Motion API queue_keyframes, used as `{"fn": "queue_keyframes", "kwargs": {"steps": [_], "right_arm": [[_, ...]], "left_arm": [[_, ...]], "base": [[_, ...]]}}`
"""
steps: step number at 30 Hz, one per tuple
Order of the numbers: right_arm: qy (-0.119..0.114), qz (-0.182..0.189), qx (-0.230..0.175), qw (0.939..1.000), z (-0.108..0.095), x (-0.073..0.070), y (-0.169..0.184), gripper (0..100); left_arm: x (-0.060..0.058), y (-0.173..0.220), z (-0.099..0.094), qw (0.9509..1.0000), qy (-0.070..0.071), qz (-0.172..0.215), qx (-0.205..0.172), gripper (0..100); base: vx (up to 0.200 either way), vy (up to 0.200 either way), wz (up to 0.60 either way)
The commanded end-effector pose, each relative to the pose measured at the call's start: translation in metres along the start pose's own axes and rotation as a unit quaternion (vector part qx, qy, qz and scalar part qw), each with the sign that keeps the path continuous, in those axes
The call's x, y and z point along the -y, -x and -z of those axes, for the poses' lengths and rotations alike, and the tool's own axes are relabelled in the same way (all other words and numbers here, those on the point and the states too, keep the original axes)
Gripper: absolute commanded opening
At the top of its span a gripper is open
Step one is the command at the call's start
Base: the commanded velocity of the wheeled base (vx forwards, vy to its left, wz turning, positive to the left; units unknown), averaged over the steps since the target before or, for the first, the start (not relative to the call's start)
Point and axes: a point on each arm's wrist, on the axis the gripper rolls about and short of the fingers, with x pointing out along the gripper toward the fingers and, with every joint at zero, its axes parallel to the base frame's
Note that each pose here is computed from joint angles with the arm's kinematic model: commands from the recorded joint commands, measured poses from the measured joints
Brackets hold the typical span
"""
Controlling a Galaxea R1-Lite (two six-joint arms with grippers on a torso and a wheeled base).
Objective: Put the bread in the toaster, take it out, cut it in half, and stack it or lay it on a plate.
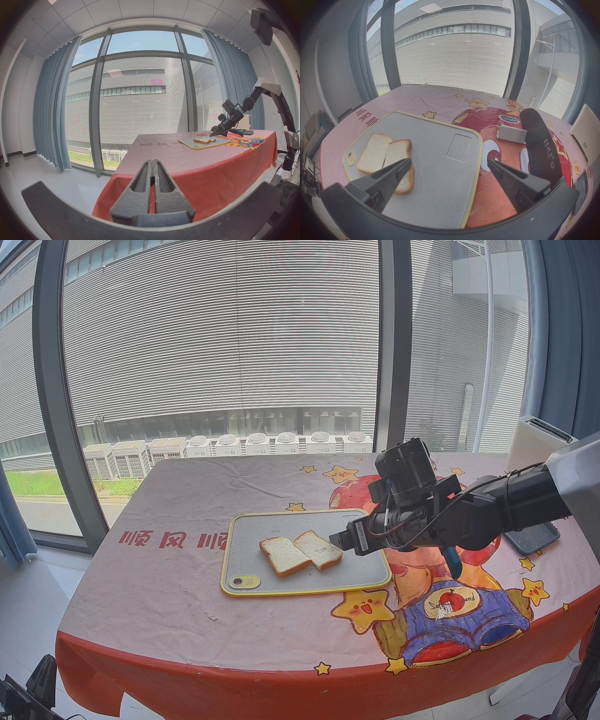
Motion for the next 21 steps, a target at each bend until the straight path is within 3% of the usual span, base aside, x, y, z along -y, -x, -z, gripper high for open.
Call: {"fn": "queue_keyframes", "kwargs": {"steps": [1, 21], "right_arm": [[0.001, -0.002, 0.004, 1.0000, -0.001, -0.002, 0.002, 100], [0.013, -0.012, -0.010, 0.9998, 0.007, -0.015, -0.005, 100]], "left_arm": [[0.000, 0.000, 0.005, 1.0000, 0.000, 0.000, 0.000, 0], [0.000, 0.000, 0.005, 1.0000, 0.001, -0.001, 0.000, 0]], "base": [[0.000, 0.000, 0.00], [0.000, 0.000, 0.00]]}}
